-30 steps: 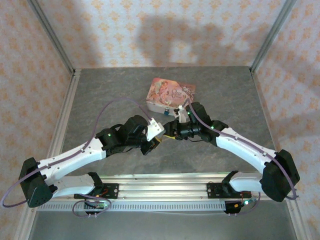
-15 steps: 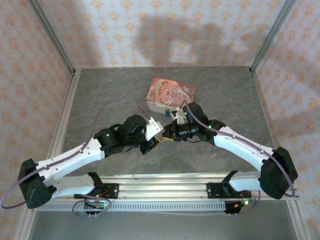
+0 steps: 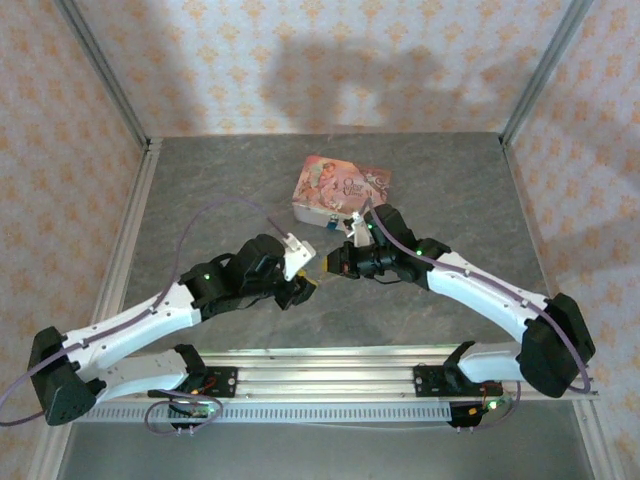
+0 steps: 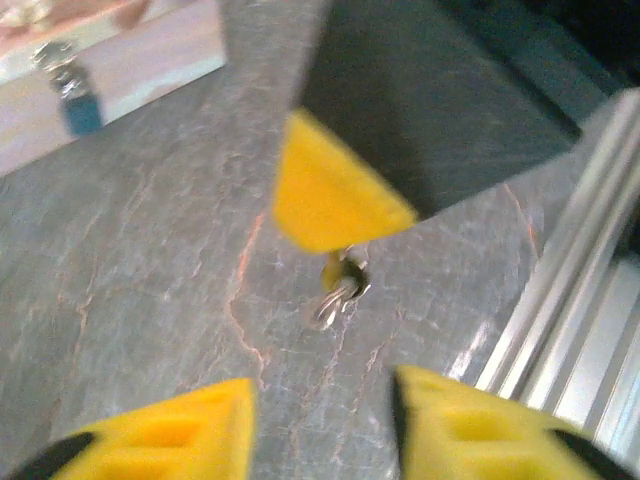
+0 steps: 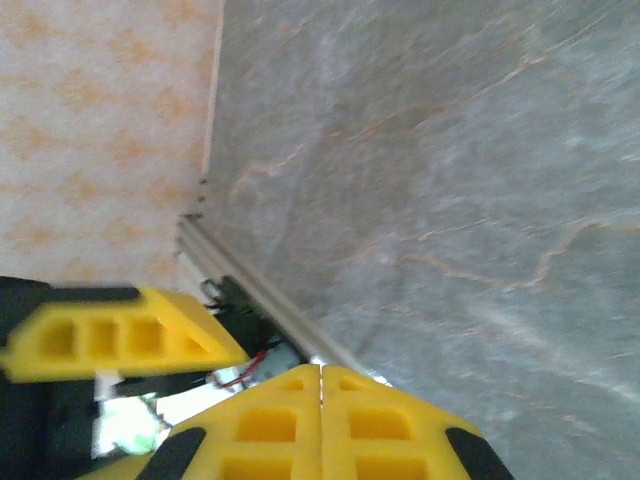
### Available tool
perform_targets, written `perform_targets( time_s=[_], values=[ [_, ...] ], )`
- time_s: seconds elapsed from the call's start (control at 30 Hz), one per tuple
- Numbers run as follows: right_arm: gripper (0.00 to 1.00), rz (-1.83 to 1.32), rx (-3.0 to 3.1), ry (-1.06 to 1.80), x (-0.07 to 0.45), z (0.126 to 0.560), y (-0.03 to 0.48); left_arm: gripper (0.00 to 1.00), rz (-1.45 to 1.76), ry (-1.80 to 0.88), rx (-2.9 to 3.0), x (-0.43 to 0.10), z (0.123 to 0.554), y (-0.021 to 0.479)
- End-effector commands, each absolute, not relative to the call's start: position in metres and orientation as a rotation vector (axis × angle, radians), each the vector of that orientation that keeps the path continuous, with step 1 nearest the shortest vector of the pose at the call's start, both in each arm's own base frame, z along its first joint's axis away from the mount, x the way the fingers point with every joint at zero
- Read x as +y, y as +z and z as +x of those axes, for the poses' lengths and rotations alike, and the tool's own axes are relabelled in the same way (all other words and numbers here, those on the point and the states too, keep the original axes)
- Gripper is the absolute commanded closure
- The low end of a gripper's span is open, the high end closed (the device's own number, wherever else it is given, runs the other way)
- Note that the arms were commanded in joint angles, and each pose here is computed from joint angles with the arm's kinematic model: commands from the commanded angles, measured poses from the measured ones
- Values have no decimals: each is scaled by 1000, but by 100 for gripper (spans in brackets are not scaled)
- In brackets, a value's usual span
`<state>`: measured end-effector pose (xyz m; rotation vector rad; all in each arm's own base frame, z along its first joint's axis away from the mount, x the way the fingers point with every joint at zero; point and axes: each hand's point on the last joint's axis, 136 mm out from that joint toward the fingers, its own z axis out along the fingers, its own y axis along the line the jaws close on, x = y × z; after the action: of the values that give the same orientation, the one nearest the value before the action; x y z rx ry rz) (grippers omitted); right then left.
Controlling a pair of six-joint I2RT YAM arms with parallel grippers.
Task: Unlock the padlock with the key
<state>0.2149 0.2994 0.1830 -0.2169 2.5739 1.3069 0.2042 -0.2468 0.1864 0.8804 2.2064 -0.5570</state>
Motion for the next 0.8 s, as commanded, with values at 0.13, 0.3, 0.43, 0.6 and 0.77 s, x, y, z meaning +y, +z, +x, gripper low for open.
perform_targets(
  time_s=[0.13, 0.3, 0.43, 0.6, 0.77],
  values=[
    [100, -333, 2358, 841, 259, 256, 211, 16, 380, -513, 2366, -206, 219, 186],
    [100, -467, 2213, 835, 264, 259, 240, 16, 382, -662, 2368, -217, 206, 191],
    [100, -623, 2103, 1032, 288, 241, 269, 16, 459, -875, 2229, -238, 198, 219],
    [100, -662, 1980, 1251, 301, 228, 295, 22, 470, -1057, 2071, -248, 203, 257],
    [100, -581, 1901, 1448, 300, 232, 313, 31, 443, -1183, 1975, -249, 213, 279]
  ],
)
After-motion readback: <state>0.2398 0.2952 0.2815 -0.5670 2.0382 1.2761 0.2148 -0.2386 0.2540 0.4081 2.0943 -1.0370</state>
